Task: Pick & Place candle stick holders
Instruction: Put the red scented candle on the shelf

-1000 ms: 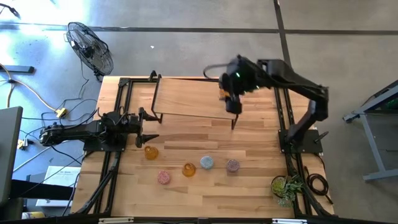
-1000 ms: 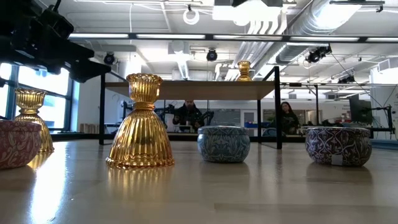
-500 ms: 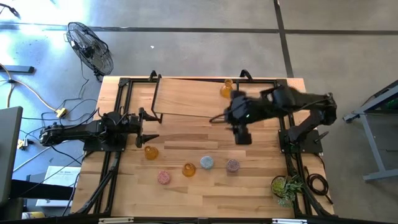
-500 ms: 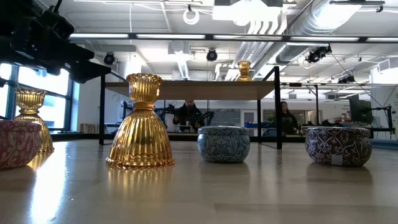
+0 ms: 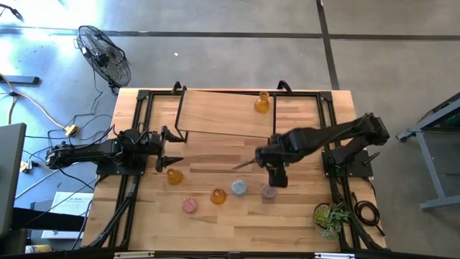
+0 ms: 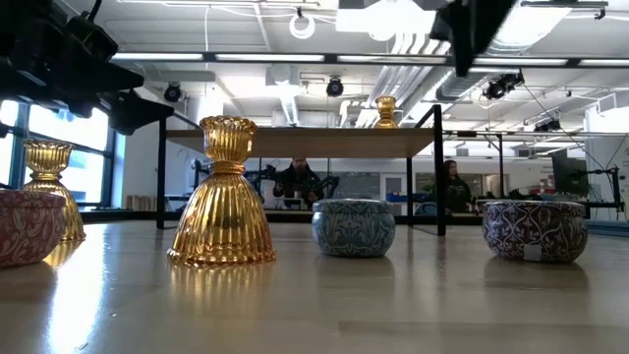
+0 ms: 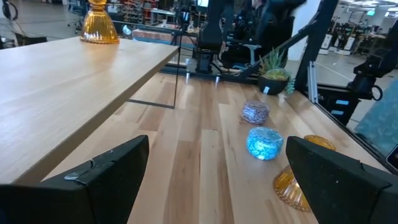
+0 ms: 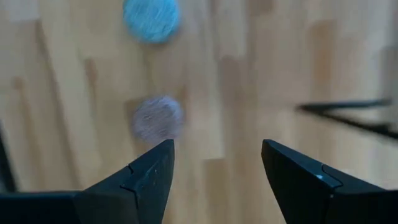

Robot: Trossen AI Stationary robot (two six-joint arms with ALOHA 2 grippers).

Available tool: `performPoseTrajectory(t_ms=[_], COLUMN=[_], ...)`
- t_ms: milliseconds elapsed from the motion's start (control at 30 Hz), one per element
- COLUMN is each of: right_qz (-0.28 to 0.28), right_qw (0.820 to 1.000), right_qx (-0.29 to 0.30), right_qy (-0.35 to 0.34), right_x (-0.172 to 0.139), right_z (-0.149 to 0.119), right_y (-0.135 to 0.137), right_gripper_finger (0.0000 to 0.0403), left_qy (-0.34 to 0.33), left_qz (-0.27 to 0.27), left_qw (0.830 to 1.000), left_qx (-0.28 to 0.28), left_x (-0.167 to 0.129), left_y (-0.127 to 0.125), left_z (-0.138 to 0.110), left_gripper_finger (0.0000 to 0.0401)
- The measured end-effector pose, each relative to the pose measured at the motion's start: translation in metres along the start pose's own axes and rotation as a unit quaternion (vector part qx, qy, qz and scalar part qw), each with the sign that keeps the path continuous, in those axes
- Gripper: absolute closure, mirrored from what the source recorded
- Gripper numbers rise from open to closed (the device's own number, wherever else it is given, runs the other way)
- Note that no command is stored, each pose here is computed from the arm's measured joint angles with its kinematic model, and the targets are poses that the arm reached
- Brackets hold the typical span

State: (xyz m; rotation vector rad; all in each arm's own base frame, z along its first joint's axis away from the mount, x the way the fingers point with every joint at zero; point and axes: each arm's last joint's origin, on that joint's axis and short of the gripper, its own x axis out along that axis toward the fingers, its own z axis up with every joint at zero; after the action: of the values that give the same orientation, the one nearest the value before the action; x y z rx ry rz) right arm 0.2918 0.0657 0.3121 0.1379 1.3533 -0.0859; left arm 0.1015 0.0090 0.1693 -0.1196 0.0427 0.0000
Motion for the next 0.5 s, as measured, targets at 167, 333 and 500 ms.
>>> performPoseTrajectory(t_ms=[167, 333, 500], right_qz=[0.028, 0.037, 0.032], right_qw=[0.999, 0.997, 0.992], right_qx=[0.038, 0.058, 0.104], right_qy=[-0.002, -0.041, -0.066], right_x=[0.020, 0.027, 0.026], right_z=[-0.007, -0.004, -0.001], right_y=[0.017, 0.026, 0.028], right_gripper_finger=[0.0166, 0.0166, 0.0166], left_qy=[0.000, 0.000, -0.005], left_qz=[0.001, 0.002, 0.007], left_qw=[1.000, 1.000, 1.000], left_qx=[0.000, 0.000, 0.018], left_x=[0.000, 0.000, 0.000], left_y=[0.000, 0.000, 0.000], left_z=[0.000, 0.000, 0.001], left_gripper_finger=[0.0027, 0.0027, 0.0027])
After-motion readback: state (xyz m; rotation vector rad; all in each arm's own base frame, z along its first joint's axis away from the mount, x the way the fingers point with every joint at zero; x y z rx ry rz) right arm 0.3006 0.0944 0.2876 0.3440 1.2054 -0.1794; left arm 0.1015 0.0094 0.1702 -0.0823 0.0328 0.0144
